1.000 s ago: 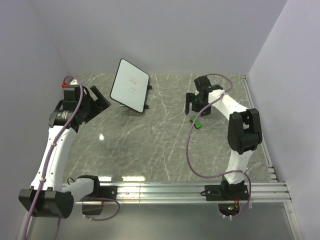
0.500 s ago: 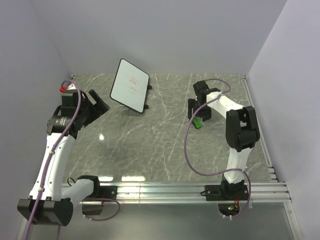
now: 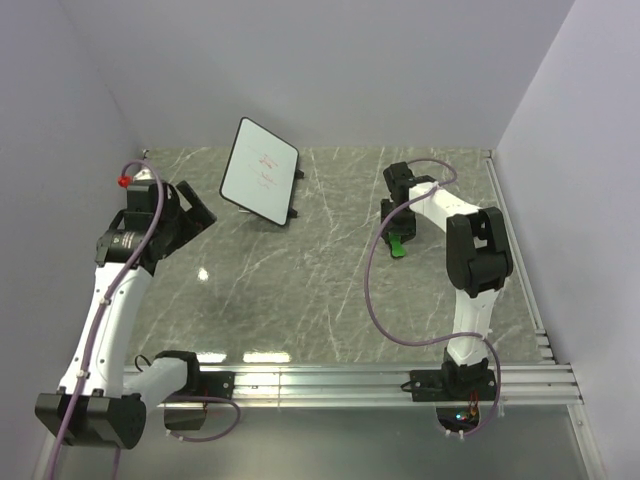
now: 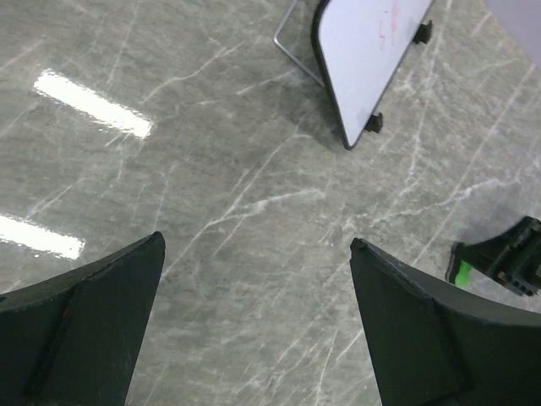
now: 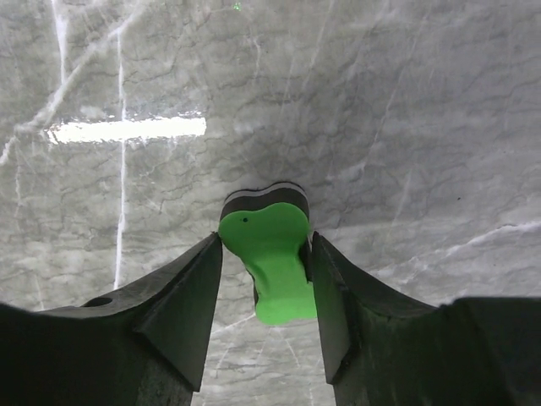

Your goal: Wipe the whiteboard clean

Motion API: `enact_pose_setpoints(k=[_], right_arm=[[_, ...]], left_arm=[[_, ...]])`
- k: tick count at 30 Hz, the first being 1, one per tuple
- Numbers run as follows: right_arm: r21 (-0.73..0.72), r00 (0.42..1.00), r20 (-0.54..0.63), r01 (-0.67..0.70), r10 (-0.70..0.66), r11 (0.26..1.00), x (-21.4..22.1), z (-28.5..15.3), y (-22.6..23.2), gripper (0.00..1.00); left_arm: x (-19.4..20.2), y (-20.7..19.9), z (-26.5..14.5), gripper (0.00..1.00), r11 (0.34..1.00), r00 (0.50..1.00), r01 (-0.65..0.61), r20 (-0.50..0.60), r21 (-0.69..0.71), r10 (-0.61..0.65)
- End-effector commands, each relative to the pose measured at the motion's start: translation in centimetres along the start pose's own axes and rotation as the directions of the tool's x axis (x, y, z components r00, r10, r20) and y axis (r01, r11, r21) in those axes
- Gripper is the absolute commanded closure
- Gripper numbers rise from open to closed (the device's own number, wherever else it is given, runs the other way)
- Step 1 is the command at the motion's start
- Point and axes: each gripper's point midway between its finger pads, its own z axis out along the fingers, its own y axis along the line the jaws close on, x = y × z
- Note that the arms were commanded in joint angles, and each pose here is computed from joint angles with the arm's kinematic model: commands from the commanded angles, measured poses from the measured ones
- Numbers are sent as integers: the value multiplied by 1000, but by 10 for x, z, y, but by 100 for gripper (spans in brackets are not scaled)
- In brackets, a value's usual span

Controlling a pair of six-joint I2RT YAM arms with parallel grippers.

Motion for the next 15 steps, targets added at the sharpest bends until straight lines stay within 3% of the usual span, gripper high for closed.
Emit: enact_pose_setpoints(k=[1,3,7,9,15], right_arm=[[24,999,33,4,-5,1000,-10,-5,0,48],[29,999,35,1,-2,1000,-8,-8,-3,53],[33,999,43,1,-3,999,-5,-13,-4,78],[37,999,36,2,-3,999,-1,-12,-6,84],[17,1000,20,-2,2,1000,4,-15,-4,94]], left_arm=[[-15,-1,1,2,999,999,6,49,-34,-5],[-19,6,4,1,997,998,19,64,-81,-13],[-28,12,10,1,990,995,18,95,-140,-4],[-35,8,13,1,990,995,6,101,-141,8],[-42,-9,31,0,993,997,-33,65,-112,41]])
